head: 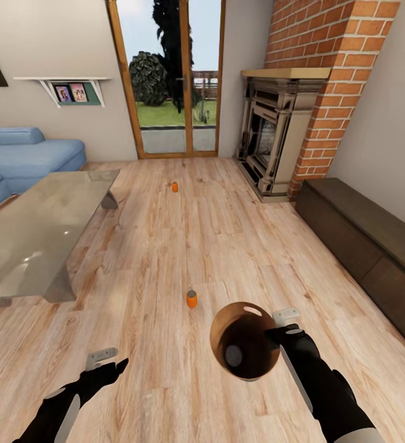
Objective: Put the three can of soda from the living room inside the tash can in the kitchen.
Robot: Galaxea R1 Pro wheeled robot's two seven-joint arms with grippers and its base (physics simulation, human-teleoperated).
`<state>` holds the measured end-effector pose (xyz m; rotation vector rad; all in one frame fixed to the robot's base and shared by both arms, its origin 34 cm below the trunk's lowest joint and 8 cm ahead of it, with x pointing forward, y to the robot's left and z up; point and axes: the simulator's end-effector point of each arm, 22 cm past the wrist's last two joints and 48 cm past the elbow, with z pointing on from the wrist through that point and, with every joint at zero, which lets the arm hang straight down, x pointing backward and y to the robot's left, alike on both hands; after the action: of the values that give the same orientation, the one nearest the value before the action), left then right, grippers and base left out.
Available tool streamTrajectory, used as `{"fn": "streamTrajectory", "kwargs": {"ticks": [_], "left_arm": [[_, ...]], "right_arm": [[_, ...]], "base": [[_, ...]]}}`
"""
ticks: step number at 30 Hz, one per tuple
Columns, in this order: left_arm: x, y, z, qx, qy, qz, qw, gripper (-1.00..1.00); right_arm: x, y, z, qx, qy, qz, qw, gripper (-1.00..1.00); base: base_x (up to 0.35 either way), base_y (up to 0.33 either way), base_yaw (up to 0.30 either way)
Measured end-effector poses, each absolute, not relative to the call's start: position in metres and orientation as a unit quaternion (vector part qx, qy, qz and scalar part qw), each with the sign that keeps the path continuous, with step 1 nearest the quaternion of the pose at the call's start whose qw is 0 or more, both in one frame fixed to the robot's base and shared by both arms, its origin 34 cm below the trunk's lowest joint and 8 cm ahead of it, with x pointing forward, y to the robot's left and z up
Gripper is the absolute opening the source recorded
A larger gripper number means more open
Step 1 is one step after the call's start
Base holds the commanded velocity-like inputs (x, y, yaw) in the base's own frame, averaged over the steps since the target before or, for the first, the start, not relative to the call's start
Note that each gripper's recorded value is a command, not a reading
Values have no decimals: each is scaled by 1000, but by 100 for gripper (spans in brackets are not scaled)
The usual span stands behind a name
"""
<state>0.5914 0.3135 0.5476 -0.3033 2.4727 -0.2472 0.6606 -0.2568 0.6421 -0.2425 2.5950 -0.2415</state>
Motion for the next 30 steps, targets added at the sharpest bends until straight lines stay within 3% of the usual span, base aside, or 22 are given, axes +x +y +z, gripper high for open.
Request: {"fn": "streamTrajectory", "kwargs": {"ticks": [30], "left_arm": [[603, 313, 570, -113, 930, -97, 336, 100]], "right_arm": [[668, -256, 668, -88, 951, -91, 282, -100]], "base": [[0, 0, 0]]}}
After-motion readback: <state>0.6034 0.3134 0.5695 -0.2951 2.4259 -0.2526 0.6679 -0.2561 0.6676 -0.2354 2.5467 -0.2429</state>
